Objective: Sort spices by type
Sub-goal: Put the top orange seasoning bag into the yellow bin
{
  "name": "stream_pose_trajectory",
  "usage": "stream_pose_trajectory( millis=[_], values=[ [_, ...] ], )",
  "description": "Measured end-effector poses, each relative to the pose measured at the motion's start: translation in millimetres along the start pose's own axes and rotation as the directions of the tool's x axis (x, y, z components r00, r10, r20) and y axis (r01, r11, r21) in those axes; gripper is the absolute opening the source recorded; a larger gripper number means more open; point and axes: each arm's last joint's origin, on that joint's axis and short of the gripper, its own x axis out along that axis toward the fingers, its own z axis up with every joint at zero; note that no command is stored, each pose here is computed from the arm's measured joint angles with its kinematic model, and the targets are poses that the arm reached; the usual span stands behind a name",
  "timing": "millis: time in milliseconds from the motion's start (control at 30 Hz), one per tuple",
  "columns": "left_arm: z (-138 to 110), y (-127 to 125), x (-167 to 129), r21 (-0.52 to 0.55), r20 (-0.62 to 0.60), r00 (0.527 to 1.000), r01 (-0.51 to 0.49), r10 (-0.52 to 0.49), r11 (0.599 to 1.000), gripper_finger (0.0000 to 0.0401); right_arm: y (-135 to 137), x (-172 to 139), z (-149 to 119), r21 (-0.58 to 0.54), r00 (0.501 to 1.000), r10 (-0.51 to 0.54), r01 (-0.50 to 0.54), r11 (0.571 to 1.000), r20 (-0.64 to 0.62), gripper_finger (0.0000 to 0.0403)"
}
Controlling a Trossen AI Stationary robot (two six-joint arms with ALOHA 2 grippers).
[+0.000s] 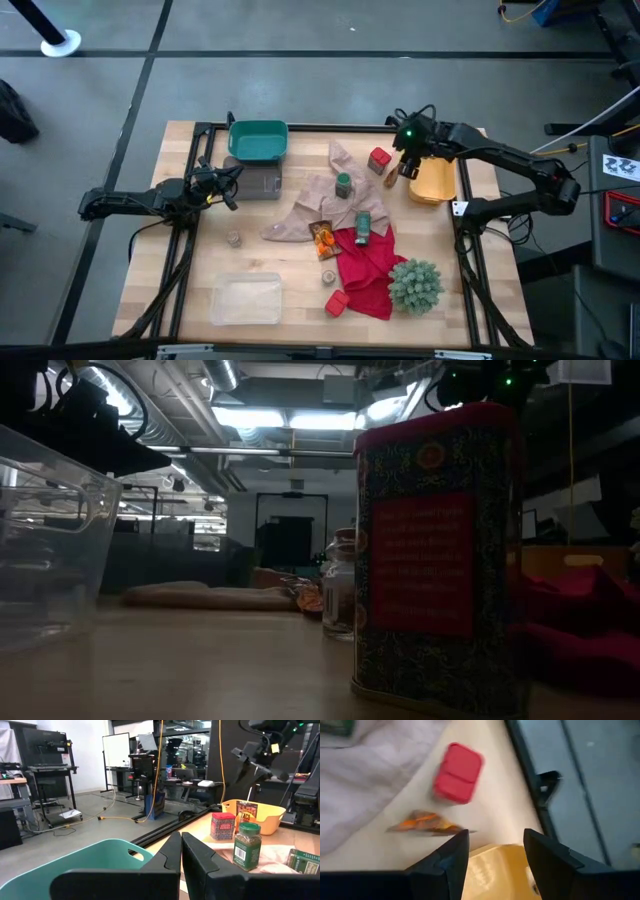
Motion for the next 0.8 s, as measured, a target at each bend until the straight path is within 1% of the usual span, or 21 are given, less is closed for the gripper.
stream_pose_trajectory(
  millis=[67,167,233,300,567,667,733,800],
  values=[
    [0.0,0.0,0.0,0.000,0.000,1.000,0.000,0.000,1.000,0.0000,2.4,-0.9,-2.5,-0.078,0.998,0.068,-0.069,0.995,-0.016,0.0188],
    [0.0,0.0,0.0,0.000,0.000,1.000,0.000,0.000,1.000,0.0000,5.9,-0.5,-5.4,-0.249,0.987,0.155,-0.160,0.955,-0.037,0.0188],
    [0.0,0.0,0.0,0.000,0.000,1.000,0.000,0.000,1.000,0.0000,7.2,1.5,-4.5,-0.332,0.982,0.184,-0.186,0.925,-0.038,0.0188],
    [0.0,0.0,0.0,0.000,0.000,1.000,0.000,0.000,1.000,0.0000,7.6,4.7,-2.7,-0.377,0.981,0.191,-0.191,0.906,-0.039,0.0188],
    [-1.5,-0.2,0.0,0.008,-0.013,1.000,0.004,-0.004,1.000,0.0000,12.3,32.7,4.5,-0.469,0.970,0.197,-0.240,0.850,-0.139,0.0188],
    [-1.5,-0.2,0.0,0.008,-0.013,1.000,0.004,-0.004,1.000,0.0000,13.5,43.6,6.8,-0.474,0.968,0.176,-0.241,0.847,-0.178,0.0186],
    [-1.5,-0.2,0.0,0.008,-0.013,1.000,0.004,-0.004,1.000,0.0000,14.3,49.4,7.5,-0.476,0.965,0.165,-0.244,0.845,-0.201,0.0176],
    [-1.6,-0.2,0.0,0.009,-0.013,1.000,0.004,-0.004,1.000,0.0000,15.2,53.8,7.9,-0.476,0.962,0.163,-0.251,0.843,-0.219,0.0156]
  ],
)
